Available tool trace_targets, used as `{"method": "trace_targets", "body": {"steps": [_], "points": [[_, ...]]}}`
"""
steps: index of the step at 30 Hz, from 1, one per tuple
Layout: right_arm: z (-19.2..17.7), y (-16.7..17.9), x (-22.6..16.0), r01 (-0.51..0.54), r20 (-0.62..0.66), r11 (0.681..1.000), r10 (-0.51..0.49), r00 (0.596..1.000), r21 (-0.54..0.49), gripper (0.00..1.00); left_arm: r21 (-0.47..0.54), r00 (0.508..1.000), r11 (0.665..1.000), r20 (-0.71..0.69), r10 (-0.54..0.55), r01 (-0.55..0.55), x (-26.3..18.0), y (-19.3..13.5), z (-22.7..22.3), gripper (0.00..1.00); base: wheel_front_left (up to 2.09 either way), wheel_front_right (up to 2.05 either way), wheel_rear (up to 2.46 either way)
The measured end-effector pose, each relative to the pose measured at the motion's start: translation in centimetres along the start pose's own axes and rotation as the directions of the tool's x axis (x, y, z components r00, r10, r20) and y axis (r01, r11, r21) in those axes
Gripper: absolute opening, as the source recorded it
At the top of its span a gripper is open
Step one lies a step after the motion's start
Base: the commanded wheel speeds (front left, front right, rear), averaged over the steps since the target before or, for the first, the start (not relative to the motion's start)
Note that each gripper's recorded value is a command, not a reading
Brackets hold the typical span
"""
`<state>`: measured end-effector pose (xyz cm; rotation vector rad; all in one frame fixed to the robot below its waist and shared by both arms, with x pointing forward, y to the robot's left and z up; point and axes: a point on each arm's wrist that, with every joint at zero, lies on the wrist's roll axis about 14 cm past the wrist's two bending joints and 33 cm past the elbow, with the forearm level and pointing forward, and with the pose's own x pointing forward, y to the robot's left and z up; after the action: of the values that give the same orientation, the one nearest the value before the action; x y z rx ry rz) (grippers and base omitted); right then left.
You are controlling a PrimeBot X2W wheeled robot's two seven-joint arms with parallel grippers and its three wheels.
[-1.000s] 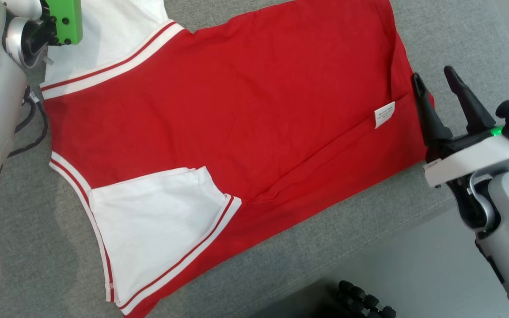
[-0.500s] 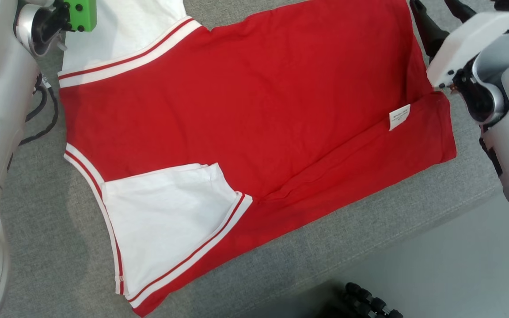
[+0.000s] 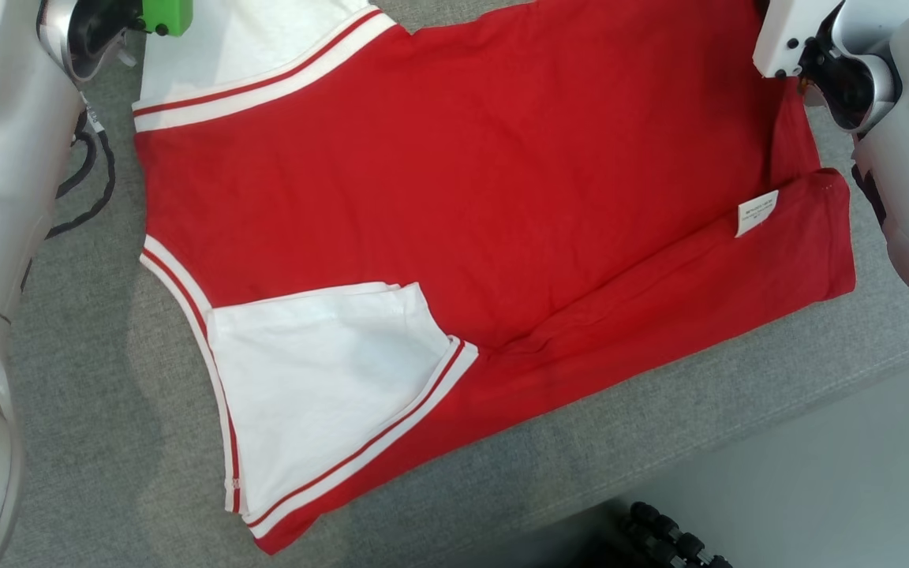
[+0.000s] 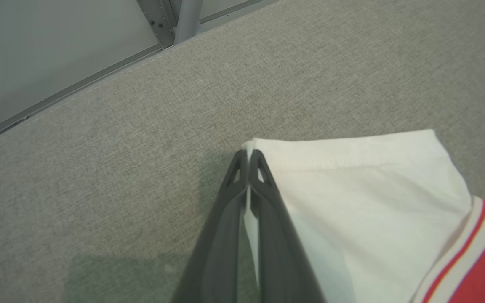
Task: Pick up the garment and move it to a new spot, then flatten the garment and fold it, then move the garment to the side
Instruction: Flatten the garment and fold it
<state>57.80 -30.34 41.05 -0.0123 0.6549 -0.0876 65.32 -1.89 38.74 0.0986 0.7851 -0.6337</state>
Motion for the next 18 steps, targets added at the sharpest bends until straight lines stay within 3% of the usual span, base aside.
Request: {"method": "trace_targets", "body": {"steps": [1, 2, 4, 14, 18], "points": [[-0.1, 0.1, 0.2, 0.0, -0.011, 1.0, 0.0, 1.0, 0.002, 0.64, 0.002, 1.0, 1.0, 0.001, -0.002, 0.002, 0.0, 0.0, 0.0, 0.0, 0.0, 0.0, 0.0], [-0.1, 0.2, 0.4, 0.001, -0.018, 1.0, -0.001, 1.0, 0.005, 0.54, 0.005, 1.0, 1.0, 0.004, -0.003, 0.003, 0.0, 0.0, 0.1, 0.0, 0.0, 0.0, 0.0], [-0.2, 0.3, 0.7, 0.003, -0.03, 1.0, -0.003, 1.0, 0.01, 0.47, 0.009, 1.0, 1.0, 0.007, -0.007, 0.007, 0.0, -0.1, 0.1, 0.0, 0.0, 0.0, 0.0], [-1.6, -0.3, 1.6, 0.035, -0.111, 0.999, -0.03, 0.993, 0.041, 0.56, 0.026, 1.0, 0.999, 0.003, -0.02, 0.02, 0.0, -0.3, -0.2, 0.0, 0.0, 0.0, 0.0], [-1.5, -0.4, 2.0, 0.039, -0.112, 0.999, -0.035, 0.993, 0.034, 0.49, 0.031, 1.0, 0.999, 0.003, -0.019, 0.019, 0.0, -0.2, -0.3, 0.0, 0.0, 0.0, 0.0]]}}
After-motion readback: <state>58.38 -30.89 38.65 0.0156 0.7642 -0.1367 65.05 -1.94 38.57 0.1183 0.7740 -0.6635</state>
